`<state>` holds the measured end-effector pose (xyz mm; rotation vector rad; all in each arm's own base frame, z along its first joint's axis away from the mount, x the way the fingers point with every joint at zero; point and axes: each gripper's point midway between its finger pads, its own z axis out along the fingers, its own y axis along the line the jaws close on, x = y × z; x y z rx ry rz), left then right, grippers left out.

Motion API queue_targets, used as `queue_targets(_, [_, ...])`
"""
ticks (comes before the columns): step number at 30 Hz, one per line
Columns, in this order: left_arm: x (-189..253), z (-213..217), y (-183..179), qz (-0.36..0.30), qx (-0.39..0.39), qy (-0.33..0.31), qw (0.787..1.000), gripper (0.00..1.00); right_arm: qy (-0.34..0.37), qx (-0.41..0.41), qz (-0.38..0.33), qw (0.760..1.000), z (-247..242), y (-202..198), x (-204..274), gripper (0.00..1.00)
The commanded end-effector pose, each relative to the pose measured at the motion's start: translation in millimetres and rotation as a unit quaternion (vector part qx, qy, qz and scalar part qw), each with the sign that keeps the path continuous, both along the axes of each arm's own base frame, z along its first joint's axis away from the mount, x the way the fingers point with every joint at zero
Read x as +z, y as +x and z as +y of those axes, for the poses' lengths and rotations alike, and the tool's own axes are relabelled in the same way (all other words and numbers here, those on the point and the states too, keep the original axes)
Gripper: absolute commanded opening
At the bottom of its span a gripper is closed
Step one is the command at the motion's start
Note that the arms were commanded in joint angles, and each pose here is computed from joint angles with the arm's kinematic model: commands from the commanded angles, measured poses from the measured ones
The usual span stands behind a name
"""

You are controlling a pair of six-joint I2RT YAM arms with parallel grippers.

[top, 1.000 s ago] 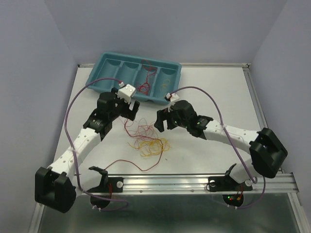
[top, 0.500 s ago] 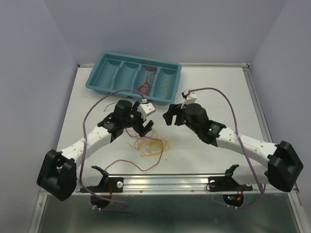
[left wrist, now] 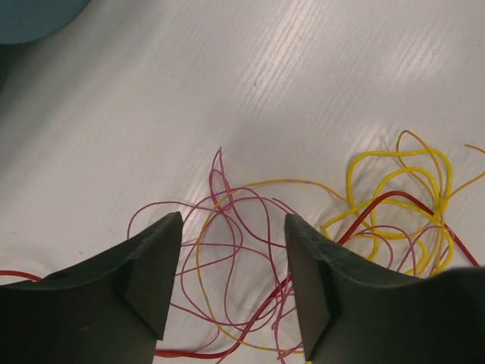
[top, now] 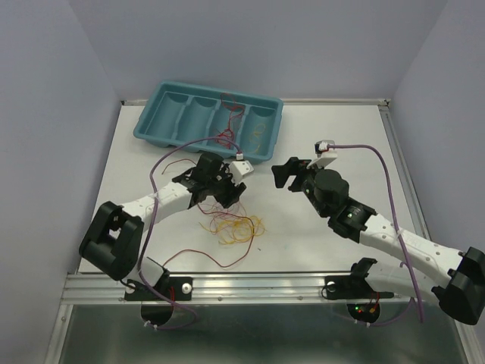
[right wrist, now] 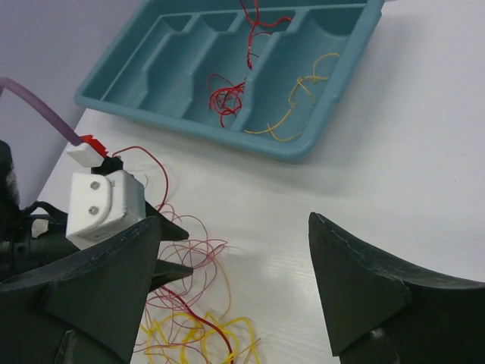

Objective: Untangle the cables

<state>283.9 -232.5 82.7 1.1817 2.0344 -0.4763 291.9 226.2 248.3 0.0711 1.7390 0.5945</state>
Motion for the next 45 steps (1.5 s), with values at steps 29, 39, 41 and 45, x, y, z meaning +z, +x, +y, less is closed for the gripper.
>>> queue_targets(29, [383.2, 25.5, -20.7, -0.298, 0.065, -0.233, 0.923, 0.00, 0.060, 0.157, -0.130, 0.977, 23.5, -48.1, 42.0, 0.84])
queue_targets(39, [523.1, 101.5, -31.4, -0.439, 0.222, -0.326, 0.807, 0.00, 0.058, 0.195, -0.152, 0.967, 32.5, -57.6, 43.7, 0.88])
queue_targets(41, [544.6, 122.2, -27.8, -0.469, 0.271, -0.329, 0.774, 0.00, 0.059, 0.194, -0.154, 0.967, 32.1, -57.6, 44.9, 0.88])
queue_targets(45, [567.6, 133.4, -20.7, -0.501, 0.298, -0.318, 0.748, 0.00, 0.058, 0.196, -0.153, 0.967, 32.4, -57.9, 43.4, 0.88])
